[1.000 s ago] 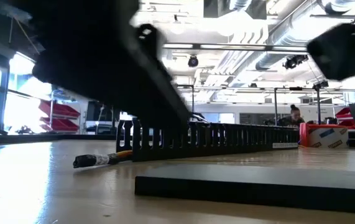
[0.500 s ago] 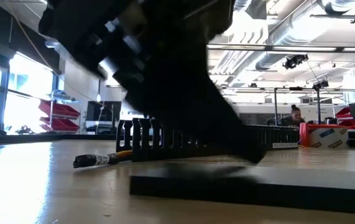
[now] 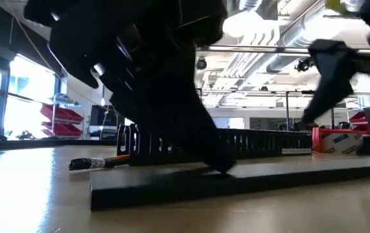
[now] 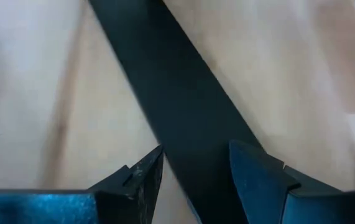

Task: Ziptie cables
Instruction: Close the black cable duct with the black cable duct cover

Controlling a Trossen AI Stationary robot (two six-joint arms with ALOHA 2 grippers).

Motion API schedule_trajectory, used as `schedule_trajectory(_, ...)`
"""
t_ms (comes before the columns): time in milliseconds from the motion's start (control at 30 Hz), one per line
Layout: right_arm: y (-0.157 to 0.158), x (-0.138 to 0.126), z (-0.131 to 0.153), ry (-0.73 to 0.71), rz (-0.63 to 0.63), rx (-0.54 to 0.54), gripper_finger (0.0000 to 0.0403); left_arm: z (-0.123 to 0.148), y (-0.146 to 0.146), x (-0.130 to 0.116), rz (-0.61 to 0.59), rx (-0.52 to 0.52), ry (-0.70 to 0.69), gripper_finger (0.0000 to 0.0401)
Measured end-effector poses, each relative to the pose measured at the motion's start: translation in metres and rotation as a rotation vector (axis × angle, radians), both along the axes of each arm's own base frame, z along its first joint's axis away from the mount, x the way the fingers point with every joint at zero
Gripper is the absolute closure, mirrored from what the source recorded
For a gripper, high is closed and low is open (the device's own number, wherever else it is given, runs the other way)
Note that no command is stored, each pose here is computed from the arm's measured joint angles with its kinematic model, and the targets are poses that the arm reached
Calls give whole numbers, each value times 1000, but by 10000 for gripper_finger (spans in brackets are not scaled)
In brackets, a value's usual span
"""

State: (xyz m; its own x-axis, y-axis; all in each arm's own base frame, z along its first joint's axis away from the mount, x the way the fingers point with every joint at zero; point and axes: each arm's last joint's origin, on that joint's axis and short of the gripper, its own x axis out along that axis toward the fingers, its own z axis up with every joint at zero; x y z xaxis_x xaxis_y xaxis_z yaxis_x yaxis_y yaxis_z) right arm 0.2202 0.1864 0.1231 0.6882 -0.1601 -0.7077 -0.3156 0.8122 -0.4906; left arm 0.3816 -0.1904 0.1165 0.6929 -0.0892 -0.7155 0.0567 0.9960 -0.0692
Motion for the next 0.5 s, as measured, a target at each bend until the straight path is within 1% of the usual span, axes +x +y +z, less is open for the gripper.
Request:
schedule_trajectory(100, -7, 8, 14, -19, -13, 103, 121, 7, 3, -4, 42, 61, 7, 245)
schedule_trajectory(200, -12, 18, 16, -11, 21, 200, 121, 17, 5, -9, 89, 114, 5, 245)
schedule_trajectory(300, -17, 30, 13, -56, 97, 312, 121, 33, 6, -13, 138, 119, -34, 245)
schedule_trajectory(367, -23, 36, 5, -52, 140, 346, 121, 45, 3, -17, 161, 108, -65, 245)
schedule_trajectory(400, -27, 39, 2, -52, 147, 357, 121, 49, 1, -19, 170, 102, -73, 245)
schedule_trajectory(500, -33, 51, 2, -112, 112, 410, 121, 59, -6, -28, 189, 119, -96, 245)
